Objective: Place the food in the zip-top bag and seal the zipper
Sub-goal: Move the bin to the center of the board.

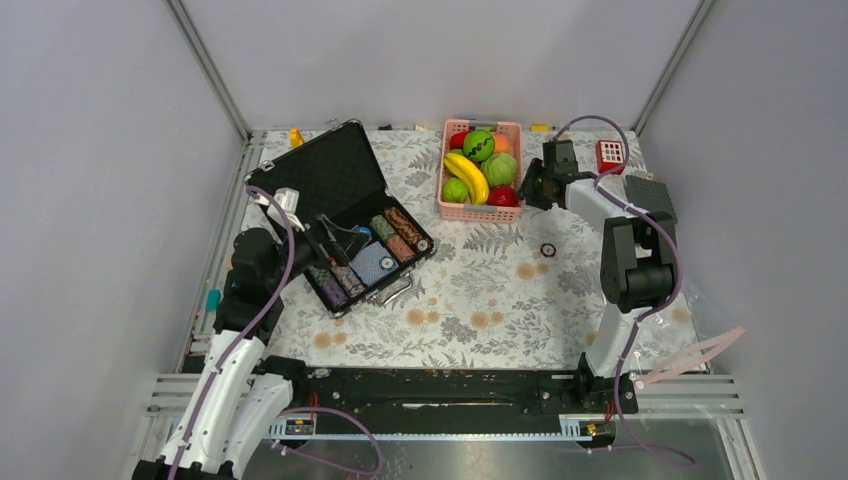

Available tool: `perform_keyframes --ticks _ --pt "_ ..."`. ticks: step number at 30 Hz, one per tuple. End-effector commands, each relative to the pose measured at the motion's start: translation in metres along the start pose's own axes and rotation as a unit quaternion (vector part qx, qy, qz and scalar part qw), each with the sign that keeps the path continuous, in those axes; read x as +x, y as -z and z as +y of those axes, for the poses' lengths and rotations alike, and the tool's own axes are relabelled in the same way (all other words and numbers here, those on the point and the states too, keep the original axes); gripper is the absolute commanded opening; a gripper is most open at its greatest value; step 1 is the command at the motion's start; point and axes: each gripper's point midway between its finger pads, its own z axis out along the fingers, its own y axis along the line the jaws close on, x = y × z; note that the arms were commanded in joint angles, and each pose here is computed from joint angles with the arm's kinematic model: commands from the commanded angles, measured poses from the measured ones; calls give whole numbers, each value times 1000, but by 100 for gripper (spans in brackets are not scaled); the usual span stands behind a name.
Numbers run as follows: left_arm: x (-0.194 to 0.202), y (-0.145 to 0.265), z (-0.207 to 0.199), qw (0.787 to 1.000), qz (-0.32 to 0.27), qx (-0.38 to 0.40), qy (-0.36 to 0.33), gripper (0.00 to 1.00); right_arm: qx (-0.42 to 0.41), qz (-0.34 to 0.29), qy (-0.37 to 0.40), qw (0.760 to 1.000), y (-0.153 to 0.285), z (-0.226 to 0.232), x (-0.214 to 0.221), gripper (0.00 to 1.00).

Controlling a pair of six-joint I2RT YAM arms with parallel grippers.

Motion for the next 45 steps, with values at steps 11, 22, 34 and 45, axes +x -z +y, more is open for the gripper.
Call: perform_keyframes --ticks 11,22,34,45 --pt "-2 -5 -2 1000 -8 16 -12 99 -14 18 39 999 60 -6 52 10" --pt "-2 -13 -8 999 0 48 -19 99 29 95 56 993 115 -49 159 16" --pt "-6 -13 -15 998 0 62 -26 99 182 -129 -12 975 192 -102 85 100" --pt "-13 -10 -22 997 -2 64 -42 99 462 -217 -214 833 285 -247 67 100"
